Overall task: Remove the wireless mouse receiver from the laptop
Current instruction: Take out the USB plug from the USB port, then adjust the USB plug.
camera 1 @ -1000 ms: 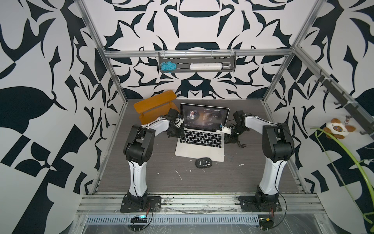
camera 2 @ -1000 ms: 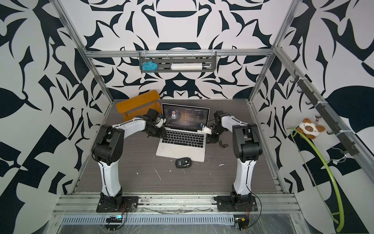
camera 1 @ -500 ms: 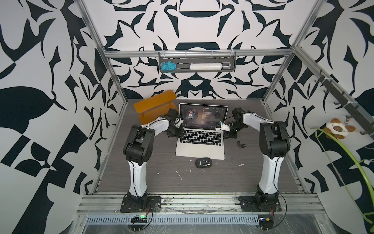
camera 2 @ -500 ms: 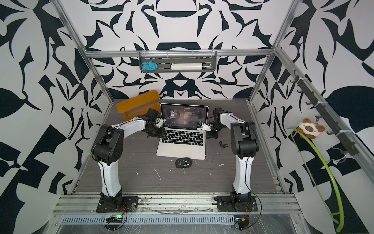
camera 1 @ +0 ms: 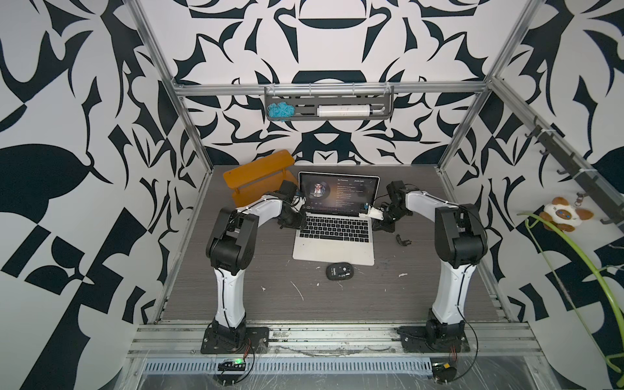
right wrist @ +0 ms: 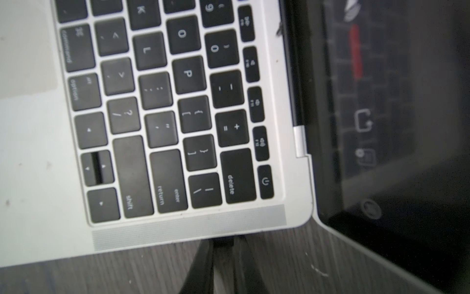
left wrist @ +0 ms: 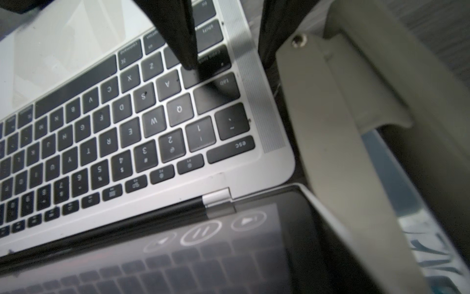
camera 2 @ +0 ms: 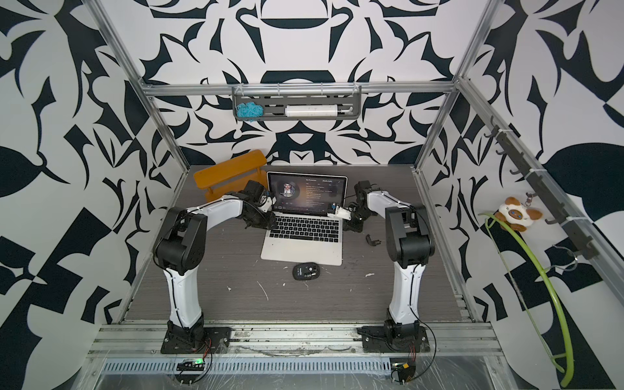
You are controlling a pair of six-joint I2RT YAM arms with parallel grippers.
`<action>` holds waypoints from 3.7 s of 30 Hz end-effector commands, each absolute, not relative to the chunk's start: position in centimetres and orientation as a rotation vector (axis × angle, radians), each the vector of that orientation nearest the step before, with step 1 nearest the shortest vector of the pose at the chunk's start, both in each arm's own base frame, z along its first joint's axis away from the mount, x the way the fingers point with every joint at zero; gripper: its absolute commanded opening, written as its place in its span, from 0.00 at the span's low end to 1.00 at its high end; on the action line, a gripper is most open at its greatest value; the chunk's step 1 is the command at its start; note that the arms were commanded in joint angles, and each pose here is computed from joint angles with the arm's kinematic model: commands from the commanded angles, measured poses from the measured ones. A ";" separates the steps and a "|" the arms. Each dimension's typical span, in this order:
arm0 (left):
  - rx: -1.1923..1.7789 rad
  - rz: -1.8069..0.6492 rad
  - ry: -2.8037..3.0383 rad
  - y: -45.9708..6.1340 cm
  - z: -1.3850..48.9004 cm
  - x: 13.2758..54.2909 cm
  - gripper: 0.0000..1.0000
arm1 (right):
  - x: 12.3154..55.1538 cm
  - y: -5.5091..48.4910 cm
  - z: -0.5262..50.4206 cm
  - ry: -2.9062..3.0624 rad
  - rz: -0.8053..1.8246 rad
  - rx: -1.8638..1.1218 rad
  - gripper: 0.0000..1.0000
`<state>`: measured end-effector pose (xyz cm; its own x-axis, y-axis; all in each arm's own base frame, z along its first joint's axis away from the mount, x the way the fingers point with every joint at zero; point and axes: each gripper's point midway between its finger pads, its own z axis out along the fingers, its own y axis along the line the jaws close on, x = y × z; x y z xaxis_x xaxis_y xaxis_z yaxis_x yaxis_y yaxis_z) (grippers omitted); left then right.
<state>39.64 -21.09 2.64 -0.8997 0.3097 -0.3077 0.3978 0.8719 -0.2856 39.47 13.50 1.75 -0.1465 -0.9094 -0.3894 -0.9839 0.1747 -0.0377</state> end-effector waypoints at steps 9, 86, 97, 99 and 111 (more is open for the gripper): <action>0.562 -0.502 3.036 -20.2 -5.2 35.5 0.45 | 36.5 15.7 0.2 2.146 0.418 -1.828 0.00; 0.289 -1.557 2.447 -25.0 15.8 34.1 0.48 | 32.6 21.8 12.0 1.955 0.323 -1.427 0.00; 0.454 -1.713 2.333 -28.2 19.0 29.6 0.48 | 31.6 27.3 16.7 1.827 0.441 -1.351 0.00; 0.470 -1.710 2.333 -28.8 19.2 29.3 0.48 | 31.6 27.8 17.1 1.820 0.445 -1.350 0.00; 0.509 -1.719 2.360 -30.7 18.6 29.0 0.45 | 30.2 29.9 19.2 1.723 0.444 -1.402 0.00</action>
